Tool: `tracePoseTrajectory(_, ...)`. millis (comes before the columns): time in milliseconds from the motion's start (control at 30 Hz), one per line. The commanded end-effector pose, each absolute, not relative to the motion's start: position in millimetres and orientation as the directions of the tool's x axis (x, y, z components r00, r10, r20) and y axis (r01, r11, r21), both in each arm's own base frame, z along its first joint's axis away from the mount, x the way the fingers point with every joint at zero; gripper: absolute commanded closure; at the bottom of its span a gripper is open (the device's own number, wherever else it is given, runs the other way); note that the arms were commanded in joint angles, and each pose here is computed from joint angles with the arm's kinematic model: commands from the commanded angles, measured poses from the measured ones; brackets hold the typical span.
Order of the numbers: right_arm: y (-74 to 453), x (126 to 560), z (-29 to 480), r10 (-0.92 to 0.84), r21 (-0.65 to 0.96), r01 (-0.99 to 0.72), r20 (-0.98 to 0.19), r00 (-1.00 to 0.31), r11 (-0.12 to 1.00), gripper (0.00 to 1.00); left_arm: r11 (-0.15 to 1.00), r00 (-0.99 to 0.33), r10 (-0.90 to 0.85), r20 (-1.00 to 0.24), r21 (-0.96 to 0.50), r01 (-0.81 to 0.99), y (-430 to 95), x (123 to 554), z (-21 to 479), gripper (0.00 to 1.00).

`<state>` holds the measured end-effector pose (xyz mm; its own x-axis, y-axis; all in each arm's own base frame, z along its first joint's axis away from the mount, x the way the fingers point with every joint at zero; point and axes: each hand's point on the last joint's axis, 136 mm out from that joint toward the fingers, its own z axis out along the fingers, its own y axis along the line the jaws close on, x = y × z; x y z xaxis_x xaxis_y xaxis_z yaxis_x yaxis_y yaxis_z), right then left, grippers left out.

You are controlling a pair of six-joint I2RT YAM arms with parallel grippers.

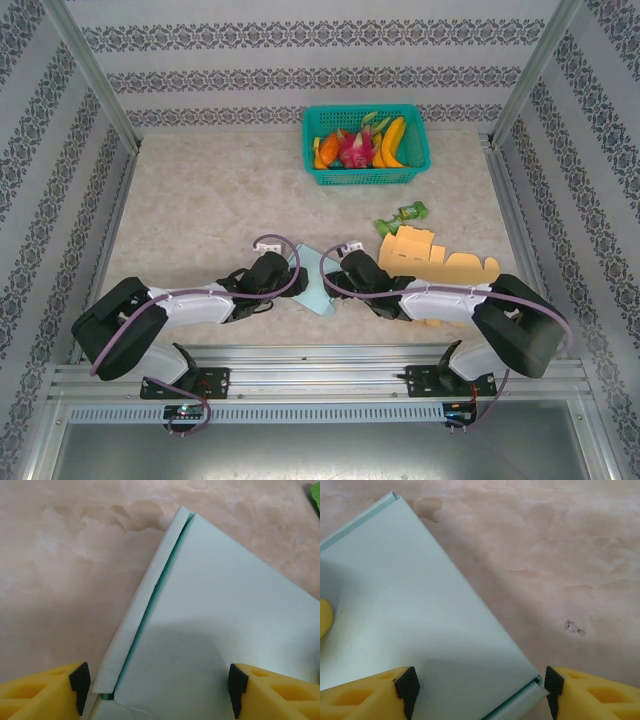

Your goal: Fold the paper box

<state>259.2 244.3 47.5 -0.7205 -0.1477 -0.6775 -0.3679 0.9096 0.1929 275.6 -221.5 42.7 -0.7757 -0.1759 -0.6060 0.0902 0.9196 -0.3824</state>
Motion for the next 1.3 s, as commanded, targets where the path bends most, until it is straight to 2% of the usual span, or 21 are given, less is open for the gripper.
tracePoseTrajectory(0,228.2,248.3,16.9,-0.256,0.113,-0.388,-0.580,-0.773,0.915,0.30,0.950,-0.819,-0.093,-0.566,-0.296,0.097,-205.4,255.0,15.1,0.26)
tracePoseTrajectory(133,230.9,257.8,14.4,-0.279,0.098,-0.405,-0.579,-0.766,0.909,0.30,0.944,-0.814,-0.115,-0.569,-0.318,0.088,-204.1,253.0,22.1,0.15)
tracePoseTrajectory(267,235.8,263.8,15.7,-0.311,0.082,-0.440,-0.593,-0.743,0.894,0.30,0.962,-0.792,-0.131,-0.597,-0.270,0.045,-188.5,255.5,35.6,0.06)
tracePoseTrajectory(467,240.7,265.0,18.1,-0.326,0.085,-0.465,-0.605,-0.726,0.881,0.31,0.947,-0.764,-0.189,-0.617,-0.319,0.023,-186.9,258.3,60.7,0.06)
tracePoseTrajectory(667,240.7,265.1,16.5,-0.320,0.089,-0.459,-0.602,-0.731,0.884,0.31,0.922,-0.764,-0.270,-0.586,-0.387,-0.029,-190.6,258.3,55.1,0.00)
tracePoseTrajectory(933,238.5,262.9,16.1,-0.319,0.089,-0.459,-0.601,-0.732,0.884,0.31,0.925,-0.797,-0.255,-0.547,-0.377,-0.038,-203.3,264.0,36.6,0.02)
tracePoseTrajectory(1167,238.3,261.9,15.8,-0.322,0.091,-0.461,-0.598,-0.734,0.883,0.31,0.917,-0.818,-0.262,-0.513,-0.397,-0.045,-209.0,260.7,20.9,0.13)
tracePoseTrajectory(1267,238.5,261.5,16.3,-0.321,0.093,-0.461,-0.597,-0.735,0.883,0.31,0.920,-0.821,-0.258,-0.510,-0.388,-0.048,-207.1,259.2,16.8,0.15)
